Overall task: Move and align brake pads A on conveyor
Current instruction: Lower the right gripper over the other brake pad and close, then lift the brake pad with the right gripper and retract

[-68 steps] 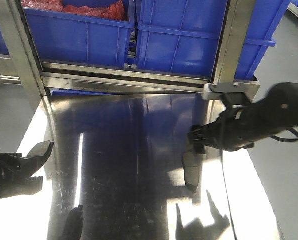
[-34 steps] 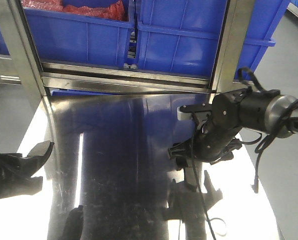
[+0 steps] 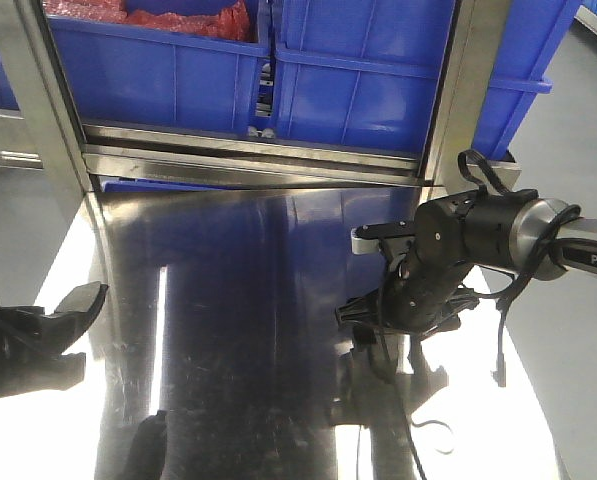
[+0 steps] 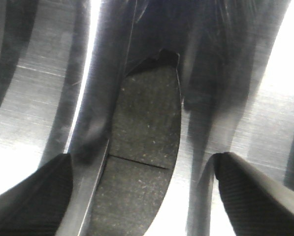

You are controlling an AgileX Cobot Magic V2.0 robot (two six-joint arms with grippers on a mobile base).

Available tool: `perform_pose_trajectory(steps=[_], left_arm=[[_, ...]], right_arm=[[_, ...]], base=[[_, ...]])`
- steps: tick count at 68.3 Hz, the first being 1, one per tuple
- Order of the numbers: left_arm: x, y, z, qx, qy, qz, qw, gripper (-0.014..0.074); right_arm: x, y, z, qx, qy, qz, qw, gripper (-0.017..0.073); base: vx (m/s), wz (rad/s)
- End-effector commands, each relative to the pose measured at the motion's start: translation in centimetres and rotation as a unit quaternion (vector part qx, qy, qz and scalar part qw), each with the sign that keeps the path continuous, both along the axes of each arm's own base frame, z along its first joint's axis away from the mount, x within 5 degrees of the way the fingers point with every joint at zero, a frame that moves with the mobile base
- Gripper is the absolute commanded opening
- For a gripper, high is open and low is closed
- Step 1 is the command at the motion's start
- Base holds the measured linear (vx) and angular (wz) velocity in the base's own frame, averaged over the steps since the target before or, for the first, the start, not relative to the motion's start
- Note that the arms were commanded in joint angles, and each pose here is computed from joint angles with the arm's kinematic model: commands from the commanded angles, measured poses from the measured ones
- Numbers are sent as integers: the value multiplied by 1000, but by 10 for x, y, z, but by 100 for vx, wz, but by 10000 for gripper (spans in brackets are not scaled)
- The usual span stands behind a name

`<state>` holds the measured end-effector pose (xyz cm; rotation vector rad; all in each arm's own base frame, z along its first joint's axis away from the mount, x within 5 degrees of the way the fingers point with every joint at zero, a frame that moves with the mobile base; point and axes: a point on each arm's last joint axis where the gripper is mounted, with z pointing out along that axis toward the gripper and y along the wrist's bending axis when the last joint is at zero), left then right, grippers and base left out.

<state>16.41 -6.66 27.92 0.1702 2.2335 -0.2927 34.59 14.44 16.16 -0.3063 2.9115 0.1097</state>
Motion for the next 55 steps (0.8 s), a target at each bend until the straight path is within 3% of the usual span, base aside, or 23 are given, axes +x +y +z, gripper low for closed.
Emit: perform_pose_trajectory(steps=[1,12,40,55], left_arm=[[3,-3,16,-21,-52,-7,998,139],[3,-3,16,-21,-52,-7,998,139],[3,-3,16,-21,-52,-7,998,139],[3,-3,16,-21,-52,-7,998,139]], right_arm=[[5,2,23,15,-43,2,999,535],[5,2,23,15,-43,2,999,431],[5,2,24,15,-47,6,999,4],[4,1,35,21,-64,6,998,-10]], base=[[0,0],[0,0],[0,0],[0,0]])
